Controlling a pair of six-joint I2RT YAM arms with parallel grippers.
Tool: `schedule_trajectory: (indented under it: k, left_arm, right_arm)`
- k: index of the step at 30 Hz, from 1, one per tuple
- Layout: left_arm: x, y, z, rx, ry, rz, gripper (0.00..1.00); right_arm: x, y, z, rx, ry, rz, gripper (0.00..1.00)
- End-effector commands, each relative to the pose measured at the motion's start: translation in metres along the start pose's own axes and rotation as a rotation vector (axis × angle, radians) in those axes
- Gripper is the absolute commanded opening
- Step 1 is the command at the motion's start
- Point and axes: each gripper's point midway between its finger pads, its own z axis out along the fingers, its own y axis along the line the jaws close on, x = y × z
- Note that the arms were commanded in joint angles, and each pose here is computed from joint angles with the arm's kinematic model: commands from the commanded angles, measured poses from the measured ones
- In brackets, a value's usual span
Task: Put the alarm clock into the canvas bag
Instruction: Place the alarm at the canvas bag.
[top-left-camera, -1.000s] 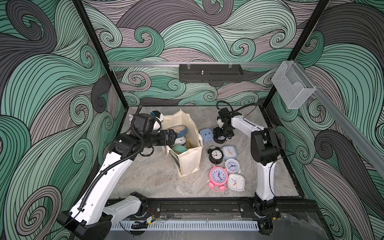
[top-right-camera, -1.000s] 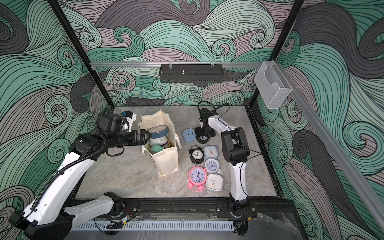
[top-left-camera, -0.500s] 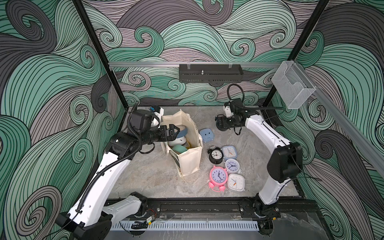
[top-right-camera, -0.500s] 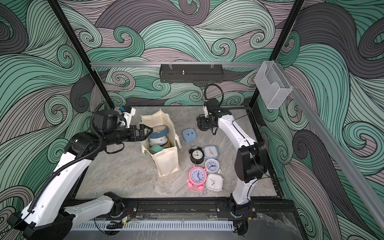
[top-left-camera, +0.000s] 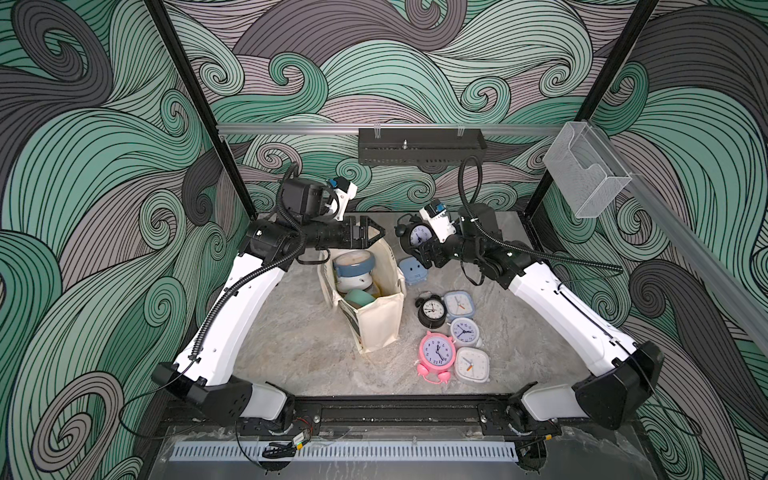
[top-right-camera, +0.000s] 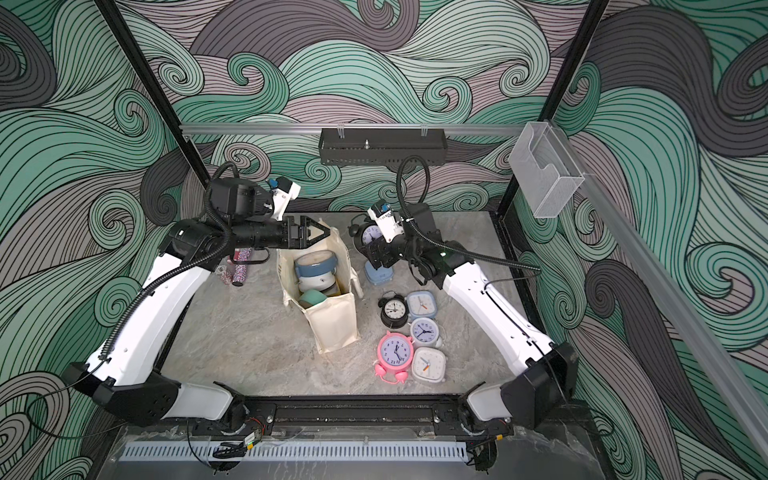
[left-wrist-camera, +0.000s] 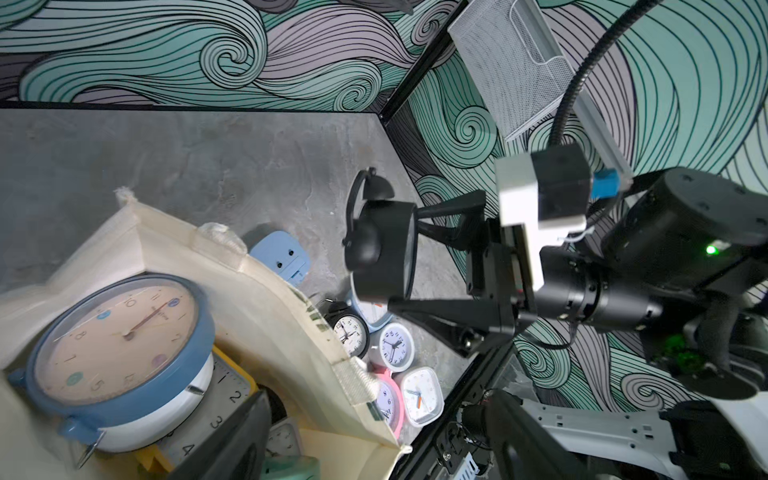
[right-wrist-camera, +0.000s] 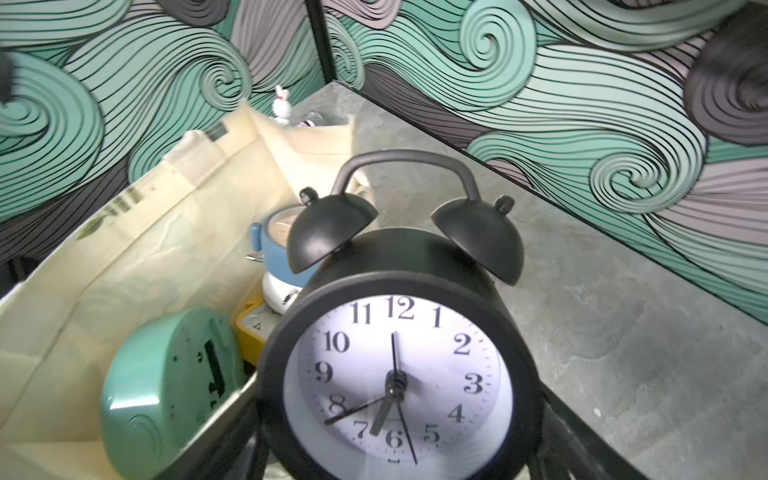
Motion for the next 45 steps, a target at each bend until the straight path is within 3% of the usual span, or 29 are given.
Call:
schedule_trajectory:
  k: [1,4,8,18,35,40,43,45]
  left_arm:
    - [0.005,-0.007,0.009,0.062,0.072,-0.007,0.83]
    - [0.008,-0.004,0.017,0.060,0.100,-0.012,0.83]
    - [0.010,0.005,0.027,0.041,0.127,-0.040,0.74]
    - [0.006,0.005,0.039,0.063,0.128,-0.084,0.38]
    - [0.008,0.011,0.052,0.068,0.150,-0.138,0.18]
    - [0.006,0.008,0.050,0.080,0.139,-0.153,0.00]
    - [0.007,0.005,0.044,0.082,0.121,-0.168,0.00]
    - [0.006,0.002,0.038,0.085,0.090,-0.187,0.00]
  right_arm:
    - [-0.018,0.020,-0.009,-0.067,-0.091,-0.112,0.57]
    - [-0.017,0.033,-0.010,-0.094,-0.095,-0.161,0.57]
    - [-0.019,0.043,-0.013,-0.121,-0.110,-0.190,0.57]
    - [-0.015,0.050,-0.011,-0.136,-0.088,-0.228,0.57]
    - [-0.015,0.058,-0.012,-0.156,-0.090,-0.245,0.56]
    - [-0.016,0.059,-0.010,-0.160,-0.094,-0.242,0.56]
    - [-0.019,0.059,-0.011,-0.162,-0.106,-0.230,0.62]
    - [-0.024,0.060,-0.014,-0.160,-0.125,-0.209,0.80]
